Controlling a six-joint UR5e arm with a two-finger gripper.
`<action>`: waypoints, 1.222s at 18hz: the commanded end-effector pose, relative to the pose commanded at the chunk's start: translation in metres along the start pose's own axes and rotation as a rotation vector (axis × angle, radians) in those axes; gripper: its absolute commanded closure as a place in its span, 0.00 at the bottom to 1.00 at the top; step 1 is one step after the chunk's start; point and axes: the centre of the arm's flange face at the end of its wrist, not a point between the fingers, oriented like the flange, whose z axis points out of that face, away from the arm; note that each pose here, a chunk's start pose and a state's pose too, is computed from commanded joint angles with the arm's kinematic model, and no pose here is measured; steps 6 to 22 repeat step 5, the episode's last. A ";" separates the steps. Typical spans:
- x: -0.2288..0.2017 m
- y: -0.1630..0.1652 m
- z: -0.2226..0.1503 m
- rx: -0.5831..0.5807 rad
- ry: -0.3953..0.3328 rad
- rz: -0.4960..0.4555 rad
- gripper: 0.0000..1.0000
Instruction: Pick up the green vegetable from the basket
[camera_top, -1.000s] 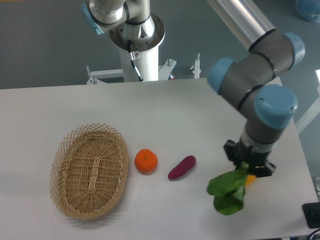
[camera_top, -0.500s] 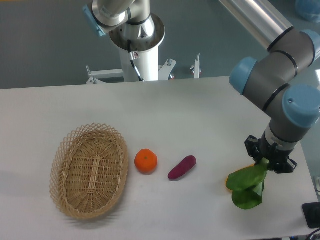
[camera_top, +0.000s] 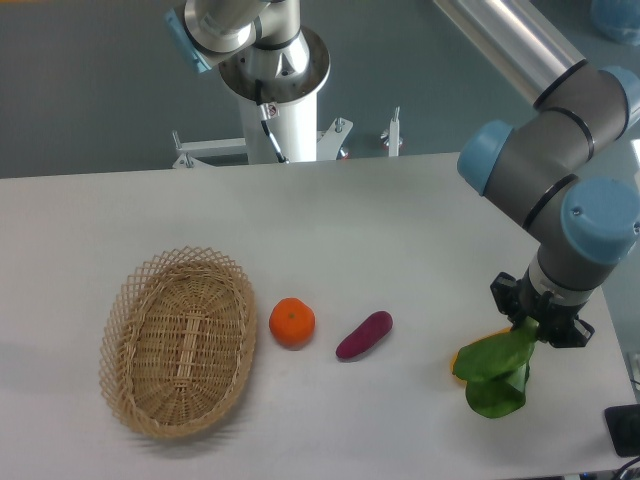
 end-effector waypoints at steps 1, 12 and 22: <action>0.000 0.000 0.001 0.000 0.001 0.000 0.88; 0.000 0.000 0.001 0.000 0.002 0.003 0.88; 0.000 0.000 0.001 0.000 0.002 0.003 0.88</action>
